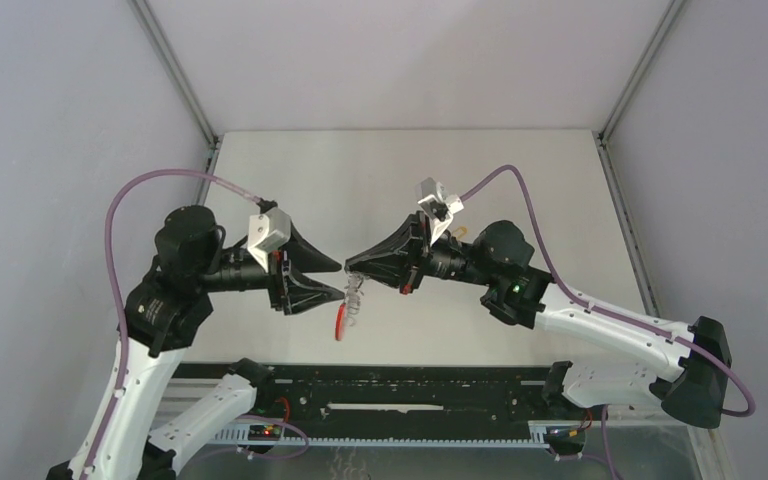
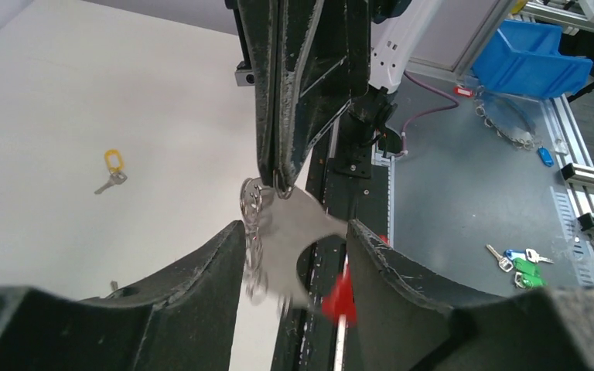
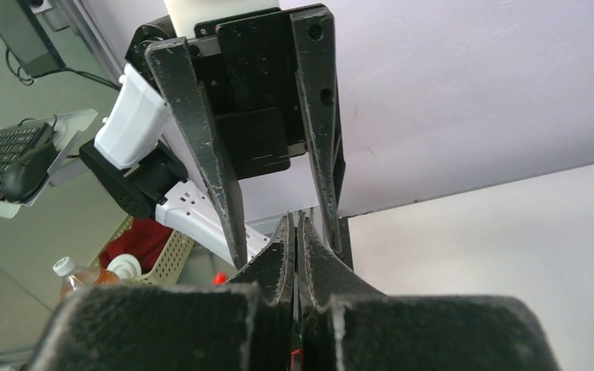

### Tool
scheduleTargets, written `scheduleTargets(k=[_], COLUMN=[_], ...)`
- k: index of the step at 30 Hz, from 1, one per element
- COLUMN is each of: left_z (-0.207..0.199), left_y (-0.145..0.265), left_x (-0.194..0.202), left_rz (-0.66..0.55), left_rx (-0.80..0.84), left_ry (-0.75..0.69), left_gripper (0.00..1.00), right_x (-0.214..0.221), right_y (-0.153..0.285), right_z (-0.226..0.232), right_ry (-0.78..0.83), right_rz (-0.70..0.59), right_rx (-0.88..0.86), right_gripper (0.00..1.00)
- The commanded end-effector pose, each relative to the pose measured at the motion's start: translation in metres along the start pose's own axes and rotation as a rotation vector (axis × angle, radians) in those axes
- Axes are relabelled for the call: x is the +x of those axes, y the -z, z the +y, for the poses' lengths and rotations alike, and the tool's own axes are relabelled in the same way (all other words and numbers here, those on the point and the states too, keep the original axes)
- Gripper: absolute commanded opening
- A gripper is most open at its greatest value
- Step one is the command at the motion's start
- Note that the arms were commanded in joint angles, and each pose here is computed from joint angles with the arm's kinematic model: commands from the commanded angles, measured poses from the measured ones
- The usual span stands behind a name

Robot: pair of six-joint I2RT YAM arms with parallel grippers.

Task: Put the keys on the keyring

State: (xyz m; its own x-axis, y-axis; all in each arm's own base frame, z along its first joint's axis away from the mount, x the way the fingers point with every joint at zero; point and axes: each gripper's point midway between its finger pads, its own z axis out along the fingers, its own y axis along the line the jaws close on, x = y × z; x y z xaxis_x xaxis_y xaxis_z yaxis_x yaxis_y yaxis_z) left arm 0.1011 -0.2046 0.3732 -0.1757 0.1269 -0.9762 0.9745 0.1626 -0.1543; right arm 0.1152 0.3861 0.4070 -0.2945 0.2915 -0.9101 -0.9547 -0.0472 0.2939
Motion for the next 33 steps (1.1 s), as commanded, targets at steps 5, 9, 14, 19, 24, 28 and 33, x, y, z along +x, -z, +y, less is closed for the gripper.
scheduleTargets(k=[5,9,14,19,24,28,33], left_z=[0.010,0.016,0.019,0.017,0.018,0.008,0.003], left_y=[-0.011,-0.015,-0.017,-0.018,-0.019,-0.019,-0.018], left_x=[-0.006,-0.008,-0.014,-0.020,-0.019,-0.022,-0.021], left_rz=[-0.017,-0.010,-0.024,-0.044,-0.048,-0.055,-0.057], left_rx=[0.036,0.039,0.036,0.044,0.046,0.096,0.119], left_ry=[-0.042,-0.032,-0.031,-0.013,0.009,0.034,0.031], left_gripper=[0.48,0.41,0.31,0.27,0.26,0.39,0.45], right_x=[-0.021,-0.022,-0.021,-0.020,-0.017,-0.014,-0.014], right_y=[-0.002,-0.003,-0.004,-0.004,-0.004,-0.004,-0.005], right_z=[-0.004,-0.005,-0.006,-0.008,-0.008,-0.010,-0.007], right_ry=[0.068,0.075,0.073,0.076,0.078,0.078,0.080], right_rz=[-0.084,-0.087,-0.086,-0.081,-0.073,-0.063,-0.062], right_rx=[0.047,0.040,0.032,0.039,0.034,0.038,0.021], right_gripper=[0.00,0.00,0.00,0.00,0.00,0.00,0.00])
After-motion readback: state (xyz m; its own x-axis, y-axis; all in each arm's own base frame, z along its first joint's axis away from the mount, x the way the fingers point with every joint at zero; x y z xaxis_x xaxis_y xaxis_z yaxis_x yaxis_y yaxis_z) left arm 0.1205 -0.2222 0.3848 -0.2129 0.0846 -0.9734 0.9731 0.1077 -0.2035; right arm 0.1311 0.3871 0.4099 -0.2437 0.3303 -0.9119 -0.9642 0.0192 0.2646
